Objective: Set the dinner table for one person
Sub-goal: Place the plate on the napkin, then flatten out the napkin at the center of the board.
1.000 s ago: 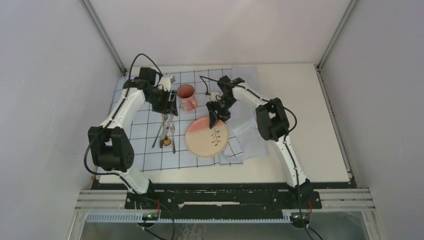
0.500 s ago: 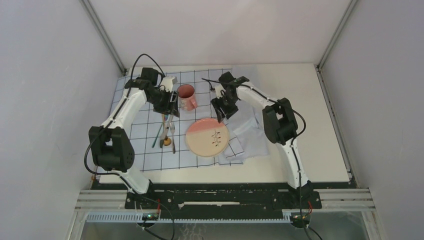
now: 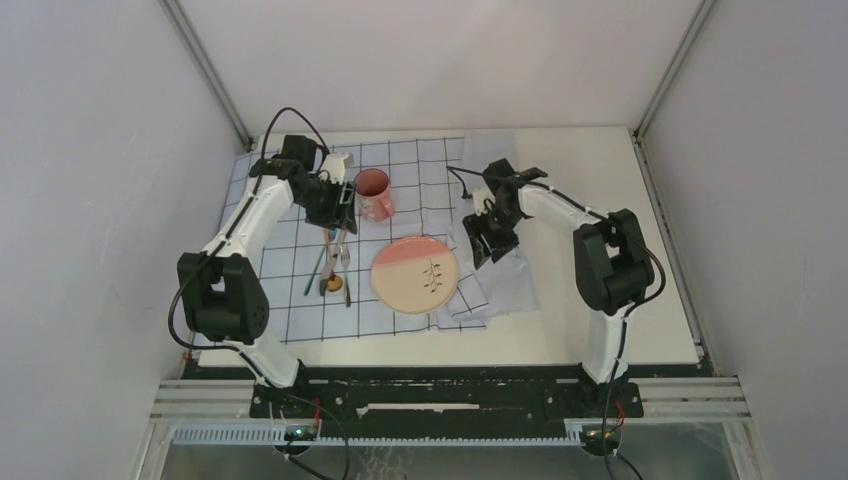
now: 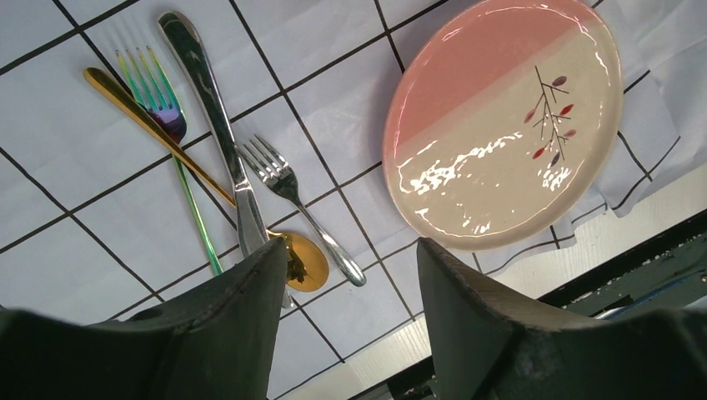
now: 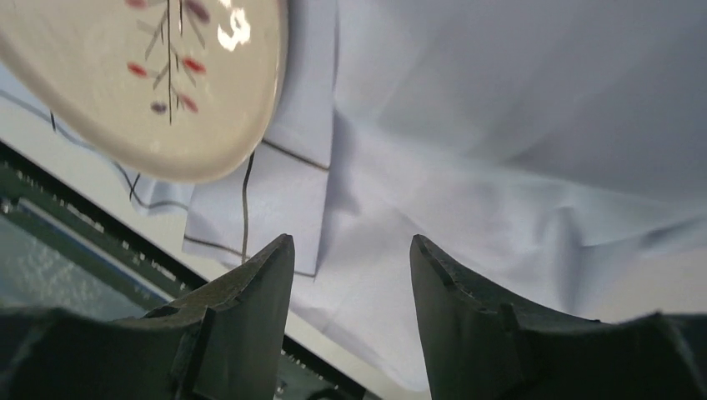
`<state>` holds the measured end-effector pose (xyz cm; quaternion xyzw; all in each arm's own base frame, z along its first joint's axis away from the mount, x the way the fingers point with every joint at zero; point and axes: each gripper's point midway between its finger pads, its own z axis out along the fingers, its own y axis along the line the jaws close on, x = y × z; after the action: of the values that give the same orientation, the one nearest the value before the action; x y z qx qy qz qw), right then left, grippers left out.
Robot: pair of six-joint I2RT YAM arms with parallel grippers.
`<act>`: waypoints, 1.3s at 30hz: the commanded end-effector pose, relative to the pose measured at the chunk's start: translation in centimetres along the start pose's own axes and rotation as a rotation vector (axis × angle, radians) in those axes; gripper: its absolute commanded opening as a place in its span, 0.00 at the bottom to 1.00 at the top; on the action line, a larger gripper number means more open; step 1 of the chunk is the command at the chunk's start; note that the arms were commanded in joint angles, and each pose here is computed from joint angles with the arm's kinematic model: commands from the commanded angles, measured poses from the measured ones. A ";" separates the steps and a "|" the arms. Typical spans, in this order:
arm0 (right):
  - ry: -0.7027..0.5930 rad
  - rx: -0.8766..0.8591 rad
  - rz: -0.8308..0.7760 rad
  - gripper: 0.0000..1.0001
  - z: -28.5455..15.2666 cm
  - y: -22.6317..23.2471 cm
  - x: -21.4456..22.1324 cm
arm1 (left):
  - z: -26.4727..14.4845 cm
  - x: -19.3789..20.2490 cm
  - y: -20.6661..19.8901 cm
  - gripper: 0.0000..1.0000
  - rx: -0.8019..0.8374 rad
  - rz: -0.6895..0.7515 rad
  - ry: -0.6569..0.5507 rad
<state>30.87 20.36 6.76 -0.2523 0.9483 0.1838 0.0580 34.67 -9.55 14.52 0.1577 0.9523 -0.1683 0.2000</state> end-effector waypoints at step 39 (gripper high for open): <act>0.084 -0.437 0.101 0.60 2.7 4.0 5.8 | -0.3 -1.9 1.3 0.64 -0.098 0.013 -0.120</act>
<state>23.20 21.24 4.12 -0.2154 0.9130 0.3409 -0.0617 36.44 -8.47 12.75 0.1329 0.9551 -0.1306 0.2305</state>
